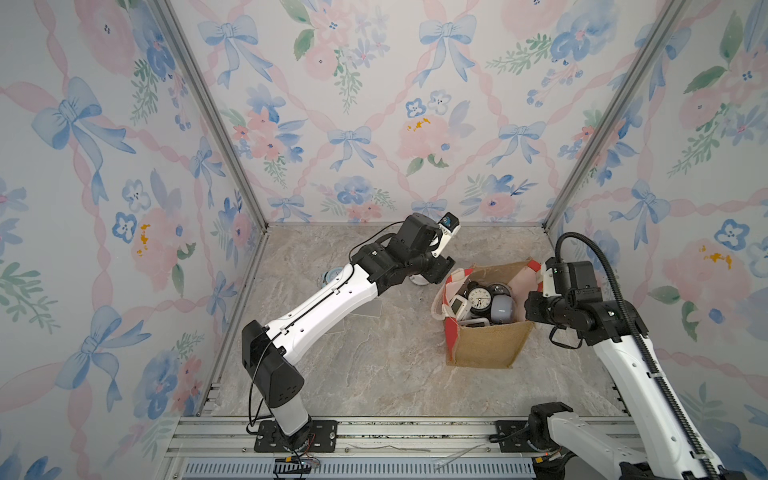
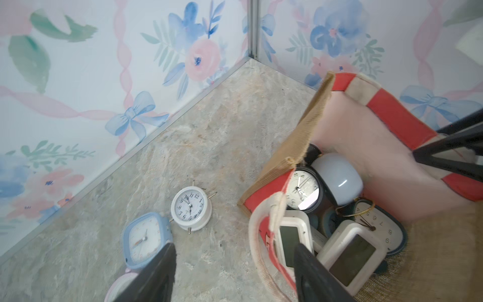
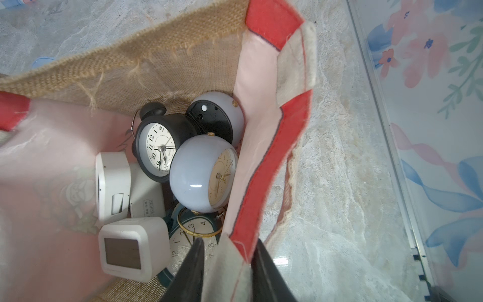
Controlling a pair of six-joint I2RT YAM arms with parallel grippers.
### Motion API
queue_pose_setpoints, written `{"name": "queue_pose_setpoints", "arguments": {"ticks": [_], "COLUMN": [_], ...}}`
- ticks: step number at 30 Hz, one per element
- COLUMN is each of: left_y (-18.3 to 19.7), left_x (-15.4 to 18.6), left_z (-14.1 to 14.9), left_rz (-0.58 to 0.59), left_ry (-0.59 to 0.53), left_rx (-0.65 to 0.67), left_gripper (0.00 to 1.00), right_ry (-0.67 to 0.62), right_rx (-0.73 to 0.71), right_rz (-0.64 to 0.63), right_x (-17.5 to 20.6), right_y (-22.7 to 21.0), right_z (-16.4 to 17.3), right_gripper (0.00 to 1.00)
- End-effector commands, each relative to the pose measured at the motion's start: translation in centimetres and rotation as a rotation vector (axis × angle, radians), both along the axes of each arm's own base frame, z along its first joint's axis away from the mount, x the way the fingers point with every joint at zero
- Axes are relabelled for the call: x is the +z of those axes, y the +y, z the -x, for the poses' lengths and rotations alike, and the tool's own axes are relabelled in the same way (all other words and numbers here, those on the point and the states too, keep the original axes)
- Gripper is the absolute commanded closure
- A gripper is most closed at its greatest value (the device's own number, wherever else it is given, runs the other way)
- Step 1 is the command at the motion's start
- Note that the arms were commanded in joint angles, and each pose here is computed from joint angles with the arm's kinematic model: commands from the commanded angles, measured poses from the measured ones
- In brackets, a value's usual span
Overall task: Put the alarm clock into the canvas bag
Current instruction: Pick up the alarm from the center of the board.
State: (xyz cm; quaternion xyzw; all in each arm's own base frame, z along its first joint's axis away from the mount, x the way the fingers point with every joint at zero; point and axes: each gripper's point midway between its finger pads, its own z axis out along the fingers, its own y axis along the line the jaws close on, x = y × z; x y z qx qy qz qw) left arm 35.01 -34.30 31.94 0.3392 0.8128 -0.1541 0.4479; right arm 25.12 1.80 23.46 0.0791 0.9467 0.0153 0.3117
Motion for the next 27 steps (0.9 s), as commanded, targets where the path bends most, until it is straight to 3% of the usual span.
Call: {"name": "queue_pose_setpoints", "arguments": {"ticks": [1, 7, 13, 18, 27], "left_y": [3.0, 8.7, 12.8, 14.8, 16.1], "left_x": [0.2, -2.0, -6.0, -10.2, -15.8], "left_z": [-1.5, -3.9, -5.5, -6.6, -7.6], "left_rz": [0.074, 0.057, 0.045, 0.07, -0.095], "left_ry": [0.022, 0.033, 0.119, 0.255, 0.34], "left_rx": [0.136, 0.365, 0.532, 0.58, 0.57], "left_gripper": [0.26, 0.22, 0.1, 0.12, 0.12], "right_ry": [0.002, 0.006, 0.011, 0.012, 0.014], "right_rx": [0.001, 0.001, 0.001, 0.0, 0.004], "right_rz": [0.003, 0.003, 0.001, 0.0, 0.0], "right_x": [0.2, 0.1, 0.1, 0.1, 0.1], "right_y": [-0.2, -0.2, -0.2, -0.1, -0.1], "right_z": [0.1, 0.0, -0.1, -0.2, -0.1], "right_gripper": [0.68, 0.68, 0.68, 0.68, 0.68]}}
